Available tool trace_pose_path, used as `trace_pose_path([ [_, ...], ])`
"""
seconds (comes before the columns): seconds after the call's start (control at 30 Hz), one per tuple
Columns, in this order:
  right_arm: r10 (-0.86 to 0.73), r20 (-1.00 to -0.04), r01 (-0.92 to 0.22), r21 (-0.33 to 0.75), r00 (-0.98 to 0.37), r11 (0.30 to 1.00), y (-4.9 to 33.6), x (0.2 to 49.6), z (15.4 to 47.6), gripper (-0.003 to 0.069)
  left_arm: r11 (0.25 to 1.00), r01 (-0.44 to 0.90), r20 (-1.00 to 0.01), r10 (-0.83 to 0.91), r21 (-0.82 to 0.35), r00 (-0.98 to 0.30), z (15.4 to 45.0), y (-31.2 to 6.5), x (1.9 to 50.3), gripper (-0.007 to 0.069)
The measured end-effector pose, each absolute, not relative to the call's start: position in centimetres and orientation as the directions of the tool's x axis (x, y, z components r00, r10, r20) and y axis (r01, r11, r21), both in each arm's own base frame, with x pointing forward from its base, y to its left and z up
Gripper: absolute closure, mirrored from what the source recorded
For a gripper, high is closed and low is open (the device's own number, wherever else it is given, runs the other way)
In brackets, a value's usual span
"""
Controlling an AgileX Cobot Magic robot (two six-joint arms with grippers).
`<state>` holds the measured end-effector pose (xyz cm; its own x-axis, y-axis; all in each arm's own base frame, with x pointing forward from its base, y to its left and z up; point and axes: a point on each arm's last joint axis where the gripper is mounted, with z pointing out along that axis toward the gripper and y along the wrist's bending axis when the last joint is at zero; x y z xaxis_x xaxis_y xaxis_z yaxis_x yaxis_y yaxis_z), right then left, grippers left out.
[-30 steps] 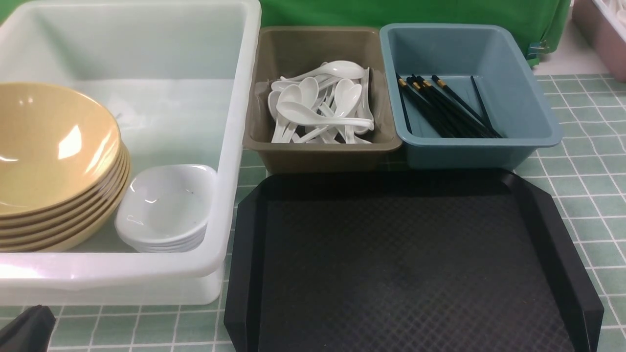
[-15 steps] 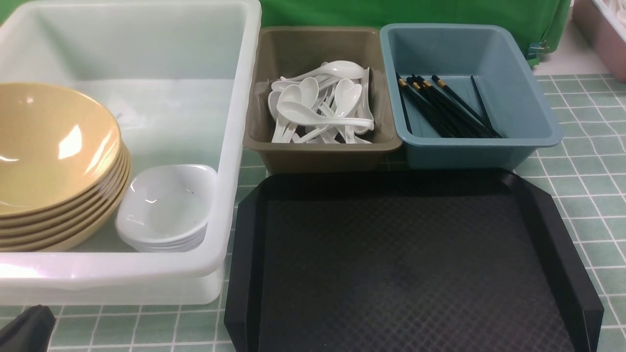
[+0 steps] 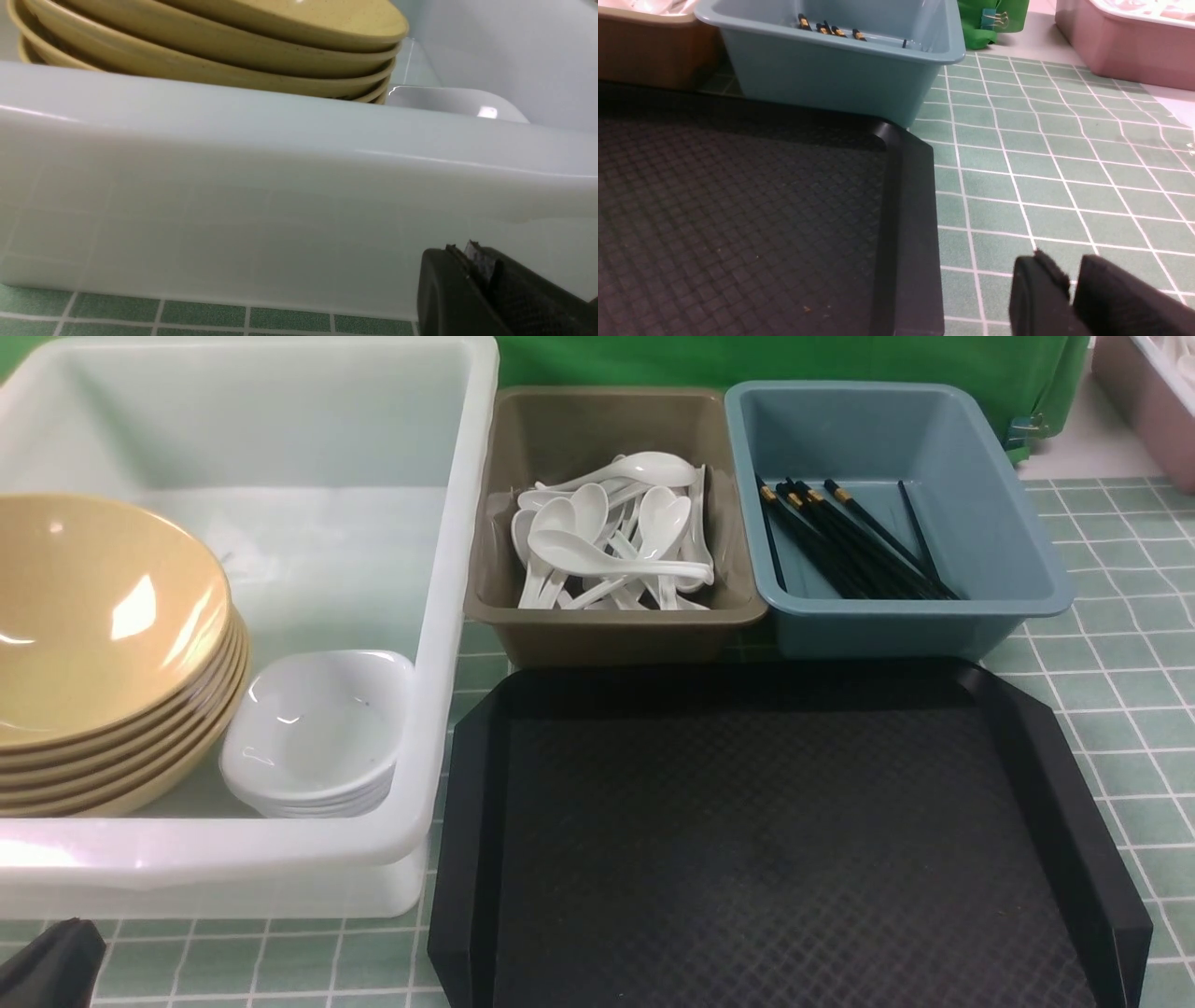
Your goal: On blue table put chopsticks spoon bowls plates into blue grey white boxes.
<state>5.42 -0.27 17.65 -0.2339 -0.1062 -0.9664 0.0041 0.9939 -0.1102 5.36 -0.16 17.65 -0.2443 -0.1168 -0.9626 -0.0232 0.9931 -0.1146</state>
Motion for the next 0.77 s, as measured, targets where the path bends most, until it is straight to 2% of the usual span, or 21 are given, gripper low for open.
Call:
trace_pose_path([
  [0.77, -0.106, -0.966, 0.004, -0.11, -0.234, 0.994, -0.27, 5.42, 17.65, 0.0467, 0.993, -0.023, -0.963, -0.117, -0.115, -0.244, 17.65, -0.16, 5.36, 0.062],
])
